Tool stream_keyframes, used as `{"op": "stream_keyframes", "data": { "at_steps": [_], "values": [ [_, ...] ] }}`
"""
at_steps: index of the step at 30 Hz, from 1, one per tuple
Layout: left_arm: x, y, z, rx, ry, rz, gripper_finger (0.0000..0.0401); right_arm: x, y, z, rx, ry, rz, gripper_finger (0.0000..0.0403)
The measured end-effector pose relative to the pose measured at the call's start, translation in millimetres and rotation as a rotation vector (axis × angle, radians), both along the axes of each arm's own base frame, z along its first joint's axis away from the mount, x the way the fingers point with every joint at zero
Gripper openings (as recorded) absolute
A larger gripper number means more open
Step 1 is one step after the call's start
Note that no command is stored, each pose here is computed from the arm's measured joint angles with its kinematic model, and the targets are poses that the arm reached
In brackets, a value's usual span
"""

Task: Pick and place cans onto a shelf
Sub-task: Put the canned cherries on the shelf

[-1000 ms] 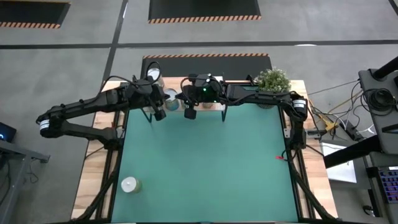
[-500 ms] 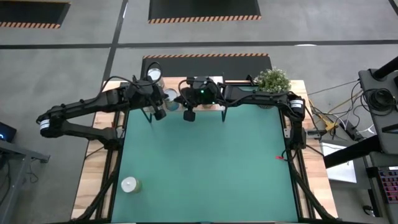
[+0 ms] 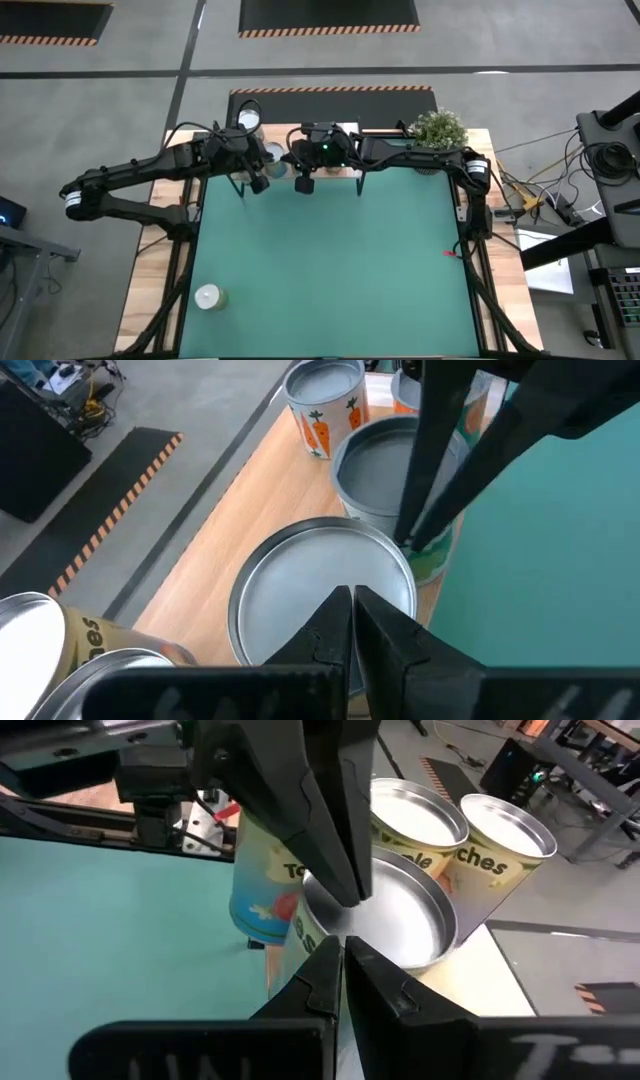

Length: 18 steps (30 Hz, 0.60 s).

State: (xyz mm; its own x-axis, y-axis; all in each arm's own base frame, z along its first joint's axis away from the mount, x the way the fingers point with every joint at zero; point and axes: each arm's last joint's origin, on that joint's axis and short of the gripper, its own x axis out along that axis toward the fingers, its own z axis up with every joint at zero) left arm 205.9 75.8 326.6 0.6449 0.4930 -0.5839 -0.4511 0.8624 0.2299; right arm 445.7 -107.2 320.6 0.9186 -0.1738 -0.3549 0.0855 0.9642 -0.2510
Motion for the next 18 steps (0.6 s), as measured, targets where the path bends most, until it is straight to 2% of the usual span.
{"op": "stream_keyframes", "data": {
  "at_steps": [12,18],
  "values": [
    [1.4,0.4,2.8,0.001,-0.039,0.007,0.0000,-4.0,-0.1,2.7,-0.005,0.028,-0.005,0.0009],
    [1.3,0.4,12.9,0.009,-0.071,0.010,0.0000,-17.0,3.2,19.2,-0.002,0.034,-0.006,0.0009]
  ]
}}
